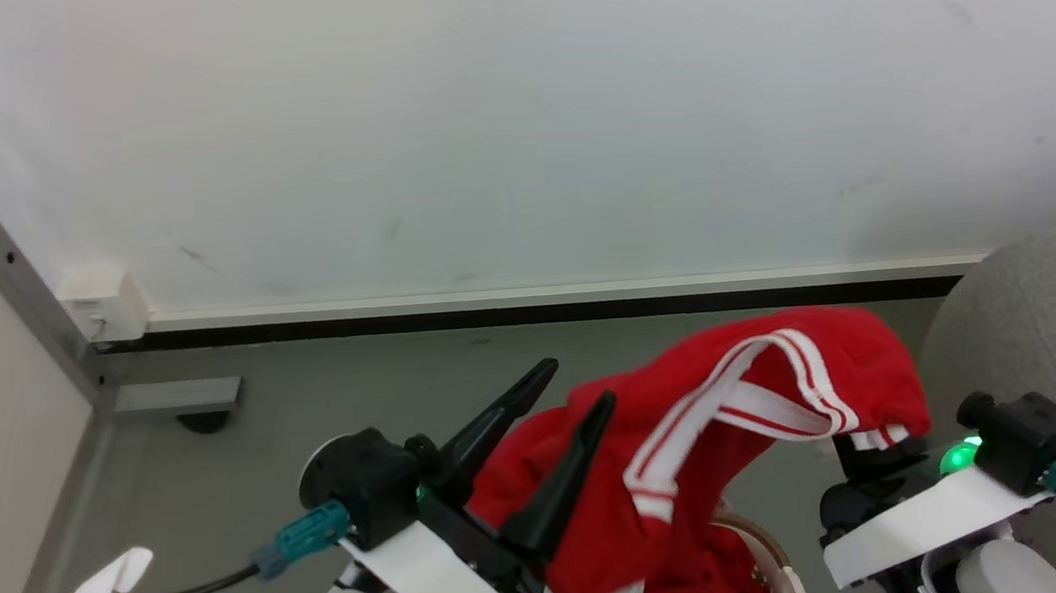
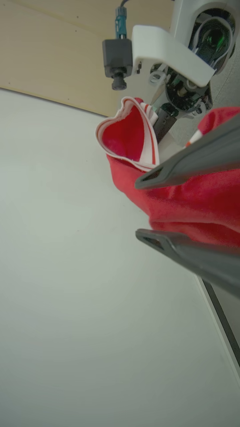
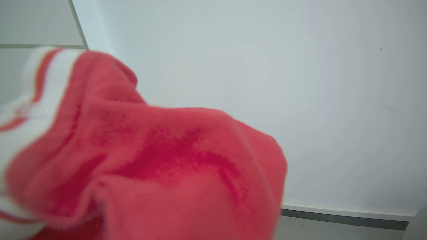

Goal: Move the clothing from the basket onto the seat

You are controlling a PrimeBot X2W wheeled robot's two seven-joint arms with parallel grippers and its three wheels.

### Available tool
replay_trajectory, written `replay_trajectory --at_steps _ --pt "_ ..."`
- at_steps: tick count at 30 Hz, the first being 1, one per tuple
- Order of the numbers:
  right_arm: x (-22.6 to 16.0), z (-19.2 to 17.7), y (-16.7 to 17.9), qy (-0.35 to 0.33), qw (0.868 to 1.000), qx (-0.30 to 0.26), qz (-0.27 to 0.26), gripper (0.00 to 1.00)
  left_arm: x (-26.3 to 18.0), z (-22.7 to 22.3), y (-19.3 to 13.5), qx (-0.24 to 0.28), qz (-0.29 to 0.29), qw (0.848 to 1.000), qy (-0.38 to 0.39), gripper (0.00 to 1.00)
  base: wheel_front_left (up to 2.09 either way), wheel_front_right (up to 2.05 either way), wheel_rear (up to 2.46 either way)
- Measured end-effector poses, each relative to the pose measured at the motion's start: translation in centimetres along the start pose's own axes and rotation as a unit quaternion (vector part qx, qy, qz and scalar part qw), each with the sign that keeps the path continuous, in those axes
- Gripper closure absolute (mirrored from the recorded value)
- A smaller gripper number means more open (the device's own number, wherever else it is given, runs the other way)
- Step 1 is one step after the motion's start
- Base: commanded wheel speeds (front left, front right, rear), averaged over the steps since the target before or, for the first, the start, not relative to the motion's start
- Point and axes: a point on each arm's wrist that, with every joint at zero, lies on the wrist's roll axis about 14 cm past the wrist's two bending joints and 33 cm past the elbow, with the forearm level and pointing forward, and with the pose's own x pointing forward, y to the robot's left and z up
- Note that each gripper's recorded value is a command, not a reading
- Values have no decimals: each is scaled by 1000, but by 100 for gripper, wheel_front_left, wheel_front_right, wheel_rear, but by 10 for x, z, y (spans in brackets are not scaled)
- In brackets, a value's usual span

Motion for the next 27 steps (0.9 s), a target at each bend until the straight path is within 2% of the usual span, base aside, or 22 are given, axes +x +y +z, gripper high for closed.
replay_trajectory --at_steps 5,10,18,27 --pt "-11 37 -32 -55 997 1 -49 100 16 -11 -19 -20 -37 999 3 0 0 0 0" --pt "-29 73 -61 -104 990 -23 -94 100 34 -19 -37 -29 -84 996 0 0 0 0 0" --pt "-85 128 -103 -175 965 -80 -181 100 61 -34 -66 -39 -151 988 -8 0 0 0 0" --pt "-149 150 -118 -187 941 -115 -257 100 78 -57 -104 -61 -219 974 0 0 0 0 0"
